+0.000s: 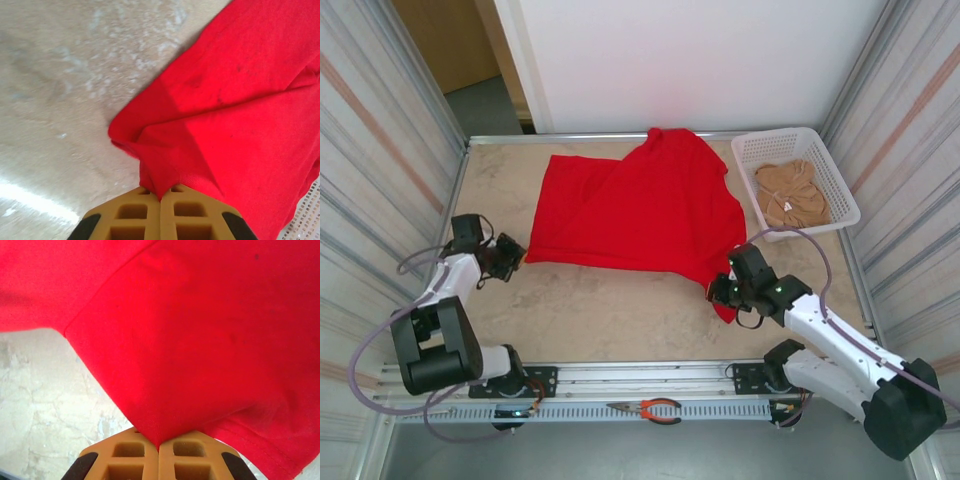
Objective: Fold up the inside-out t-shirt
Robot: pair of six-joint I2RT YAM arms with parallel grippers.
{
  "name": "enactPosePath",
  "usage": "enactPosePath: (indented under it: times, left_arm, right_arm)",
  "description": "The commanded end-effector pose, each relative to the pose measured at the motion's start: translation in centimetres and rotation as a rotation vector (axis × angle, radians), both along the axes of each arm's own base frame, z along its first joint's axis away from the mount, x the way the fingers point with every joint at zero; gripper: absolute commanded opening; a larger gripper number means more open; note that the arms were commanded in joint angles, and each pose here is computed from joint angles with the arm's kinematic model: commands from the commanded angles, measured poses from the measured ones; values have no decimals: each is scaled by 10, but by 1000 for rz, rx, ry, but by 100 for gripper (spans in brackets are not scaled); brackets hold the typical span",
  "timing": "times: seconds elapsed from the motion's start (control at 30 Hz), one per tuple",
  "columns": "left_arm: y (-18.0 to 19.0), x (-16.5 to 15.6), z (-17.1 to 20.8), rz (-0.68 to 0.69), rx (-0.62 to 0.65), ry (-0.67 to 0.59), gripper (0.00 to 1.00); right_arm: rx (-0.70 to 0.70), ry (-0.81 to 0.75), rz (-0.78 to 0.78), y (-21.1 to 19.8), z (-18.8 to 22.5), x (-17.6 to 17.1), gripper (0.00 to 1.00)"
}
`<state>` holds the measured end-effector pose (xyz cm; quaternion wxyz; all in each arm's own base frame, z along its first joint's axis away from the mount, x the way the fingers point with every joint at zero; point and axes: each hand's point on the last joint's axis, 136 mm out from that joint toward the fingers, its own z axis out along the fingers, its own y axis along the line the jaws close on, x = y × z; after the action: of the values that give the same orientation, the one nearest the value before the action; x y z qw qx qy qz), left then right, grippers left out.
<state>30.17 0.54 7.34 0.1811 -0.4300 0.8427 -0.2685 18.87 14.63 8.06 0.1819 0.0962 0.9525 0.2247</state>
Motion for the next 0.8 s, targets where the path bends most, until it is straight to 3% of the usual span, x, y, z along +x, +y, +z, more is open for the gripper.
enactPosePath:
  times: [0.0,0.1,0.13,0.17,0.23,0.27,0.3,0.4,0.53,0.67,0.77]
  left_arm:
    - [4,-19,-3,3,32,23,0]
    - [2,-31,0,-5,38,20,0]
    - [1,-34,2,-8,39,16,9]
    - [0,-37,7,-13,40,3,25]
    - [-1,-41,16,-22,57,-19,44]
    - [0,-42,25,-27,75,-39,50]
    - [1,-43,33,-32,90,-55,54]
    - [5,-31,66,-43,138,-151,59]
    - [-6,12,105,-117,118,-278,60]
    - [-47,73,114,-321,143,-294,61]
    - [-82,114,94,-451,150,-254,61]
  right_arm:
    - [-64,76,-28,-11,-15,-20,0]
    - [-84,89,-8,-11,-12,-34,0]
    - [-76,87,-4,-10,-9,-38,0]
    - [-62,84,4,-9,-4,-43,6]
    - [-45,69,-7,-13,9,-47,39]
    - [-40,41,-20,-16,21,-47,50]
    - [-39,10,-37,-21,31,-44,55]
    - [-32,-96,-102,-36,71,-23,55]
    - [50,-144,-148,-39,98,25,49]
    - [125,-124,-136,-25,90,80,46]
    - [159,-66,-96,-3,65,111,42]
